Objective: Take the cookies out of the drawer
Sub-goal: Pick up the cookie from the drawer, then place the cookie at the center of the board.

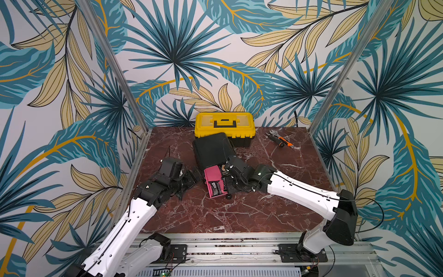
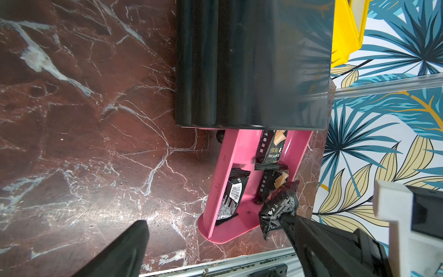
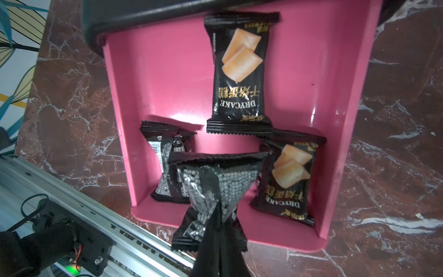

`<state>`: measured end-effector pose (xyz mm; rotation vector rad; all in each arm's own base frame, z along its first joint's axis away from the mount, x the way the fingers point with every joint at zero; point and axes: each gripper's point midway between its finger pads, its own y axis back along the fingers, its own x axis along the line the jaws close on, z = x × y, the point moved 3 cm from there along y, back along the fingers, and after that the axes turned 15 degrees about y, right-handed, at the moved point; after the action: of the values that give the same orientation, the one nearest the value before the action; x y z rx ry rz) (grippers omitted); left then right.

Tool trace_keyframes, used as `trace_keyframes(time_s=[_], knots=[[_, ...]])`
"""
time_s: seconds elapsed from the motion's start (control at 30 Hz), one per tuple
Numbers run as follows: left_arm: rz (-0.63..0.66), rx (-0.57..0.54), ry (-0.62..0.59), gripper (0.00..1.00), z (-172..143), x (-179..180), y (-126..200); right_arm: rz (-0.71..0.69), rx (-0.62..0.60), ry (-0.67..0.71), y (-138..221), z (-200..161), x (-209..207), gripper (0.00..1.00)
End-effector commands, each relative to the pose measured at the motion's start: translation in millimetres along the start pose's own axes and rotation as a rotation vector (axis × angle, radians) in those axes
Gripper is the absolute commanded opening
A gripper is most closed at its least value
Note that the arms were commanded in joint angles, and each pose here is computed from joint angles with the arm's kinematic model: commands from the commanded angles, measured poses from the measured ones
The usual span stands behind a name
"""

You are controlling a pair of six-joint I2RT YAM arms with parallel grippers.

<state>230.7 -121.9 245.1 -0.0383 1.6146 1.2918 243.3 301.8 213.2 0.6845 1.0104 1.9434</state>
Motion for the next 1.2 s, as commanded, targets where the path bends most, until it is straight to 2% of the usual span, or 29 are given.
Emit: trace_keyframes(time_s=[0.0,0.27,0.43,0.6,0.73,0.83,0.9,1.0,1.17], knots=[[-0.049,-0.036,-0.048,1.0,4.3,-22.0,18.2,0.005,-0.001,0.008,14.9,-6.6,-2.5,0.05],[-0.156,0.001,-0.235,1.0,-15.5,-69.8,29.1,-0.038,-0.088,0.026,58.9,13.9,-18.0,0.04],[-0.231,0.034,-0.344,1.0,-39.3,-107.3,22.6,-0.066,-0.101,-0.014,83.3,28.6,-50.3,0.03],[-0.258,0.06,-0.363,1.0,-62.8,-135.7,-0.4,-0.077,-0.082,-0.079,89.0,35.8,-98.3,0.03],[-0.247,0.108,-0.339,1.0,-83.4,-150.2,-29.0,-0.095,-0.021,-0.099,72.4,30.3,-133.7,0.03],[-0.251,0.17,-0.326,1.0,-99.8,-162.0,-49.5,-0.112,0.048,-0.111,49.3,25.1,-156.7,0.02],[-0.227,0.168,-0.324,1.0,-102.1,-166.0,-57.1,-0.128,0.095,-0.114,31.7,22.6,-169.4,0.02],[-0.167,0.075,-0.29,1.0,-87.2,-163.0,-56.7,-0.139,0.16,-0.108,2.5,19.4,-181.5,0.02],[-0.15,-0.1,-0.267,1.0,-56.2,-153.6,-37.1,-0.118,0.221,-0.135,-47.4,13.9,-188.8,0.02]])
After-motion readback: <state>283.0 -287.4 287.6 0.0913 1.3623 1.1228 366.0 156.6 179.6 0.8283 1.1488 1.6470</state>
